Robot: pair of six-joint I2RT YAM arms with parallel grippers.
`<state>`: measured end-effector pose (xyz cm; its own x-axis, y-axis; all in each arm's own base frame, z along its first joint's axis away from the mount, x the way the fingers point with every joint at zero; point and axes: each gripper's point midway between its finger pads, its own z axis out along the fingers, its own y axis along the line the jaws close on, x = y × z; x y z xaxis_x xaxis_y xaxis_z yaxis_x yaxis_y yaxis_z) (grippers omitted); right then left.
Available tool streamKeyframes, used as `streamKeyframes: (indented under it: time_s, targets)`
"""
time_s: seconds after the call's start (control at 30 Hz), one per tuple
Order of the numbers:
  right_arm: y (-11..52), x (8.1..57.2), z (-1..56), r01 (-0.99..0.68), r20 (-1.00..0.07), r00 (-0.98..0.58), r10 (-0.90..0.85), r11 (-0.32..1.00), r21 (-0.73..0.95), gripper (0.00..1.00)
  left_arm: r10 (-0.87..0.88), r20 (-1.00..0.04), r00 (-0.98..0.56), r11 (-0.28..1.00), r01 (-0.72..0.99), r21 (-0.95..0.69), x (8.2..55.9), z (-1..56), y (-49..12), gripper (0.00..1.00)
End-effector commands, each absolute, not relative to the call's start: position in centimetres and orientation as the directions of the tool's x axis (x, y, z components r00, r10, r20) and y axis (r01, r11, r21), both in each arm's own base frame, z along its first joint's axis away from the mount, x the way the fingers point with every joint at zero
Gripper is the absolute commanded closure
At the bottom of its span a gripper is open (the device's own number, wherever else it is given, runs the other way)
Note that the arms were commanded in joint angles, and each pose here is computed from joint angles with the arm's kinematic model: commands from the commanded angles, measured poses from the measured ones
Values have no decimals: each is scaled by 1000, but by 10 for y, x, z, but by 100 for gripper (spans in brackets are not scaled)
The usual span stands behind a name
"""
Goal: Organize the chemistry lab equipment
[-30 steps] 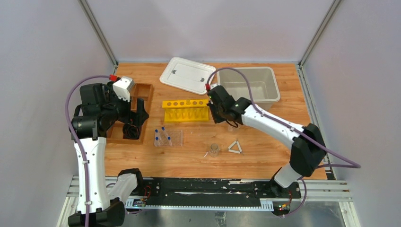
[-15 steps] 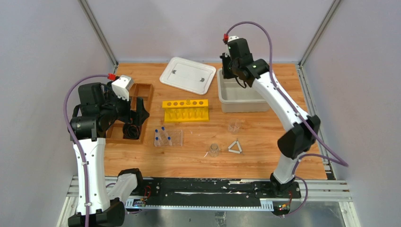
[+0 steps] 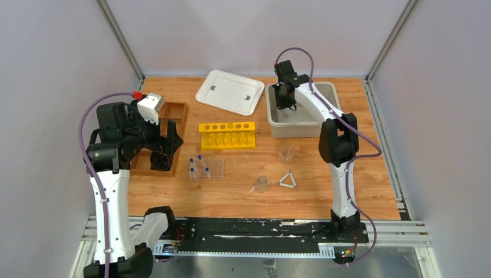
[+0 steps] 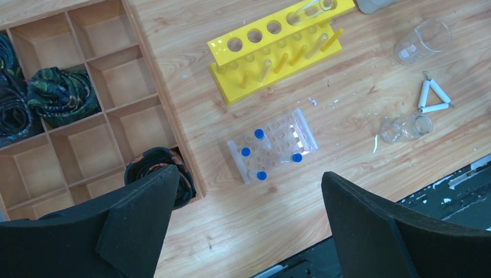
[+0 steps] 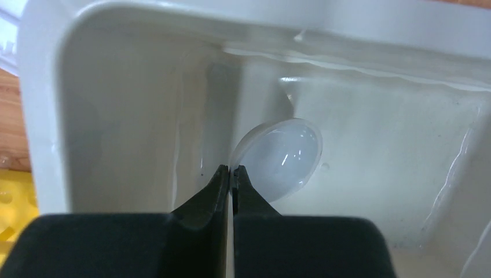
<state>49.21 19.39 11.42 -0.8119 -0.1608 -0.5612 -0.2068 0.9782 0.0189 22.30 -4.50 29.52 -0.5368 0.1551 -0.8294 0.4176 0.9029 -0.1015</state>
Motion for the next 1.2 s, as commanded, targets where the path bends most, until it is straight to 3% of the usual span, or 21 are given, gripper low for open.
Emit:
streamKeyframes:
  time_s: [0.0, 0.17, 0.33, 0.5, 0.7, 0.93, 1.17]
  targets:
    - [198, 505, 114, -206, -596, -792, -137, 977, 48, 100, 165, -842, -514, 898, 432, -87, 223, 300, -46, 0]
    - [207, 510, 102, -236, -617, -777, -126, 967, 100, 100, 170, -840, -515, 896, 436, -86, 222, 297, -46, 0]
    - [204, 514, 110, -222, -650, -753, -106, 970, 98, 88, 178, -840, -513, 897, 435, -75, 221, 296, -45, 0]
    - [199, 513, 131, -208, -689, -721, -73, 971, 115, 69, 174, -845, -505, 896, 438, -77, 220, 299, -47, 0]
    - [184, 505, 181, -175, -762, -646, -41, 980, 96, 57, 172, -848, -501, 897, 435, -76, 218, 300, -47, 0]
    - [168, 443, 245, -168, -818, -575, 21, 975, 143, 50, 170, -850, -498, 902, 426, -69, 220, 303, -45, 0]
    - [172, 354, 206, -226, -758, -651, -40, 964, 143, 48, 166, -844, -510, 898, 432, -85, 220, 299, -47, 0]
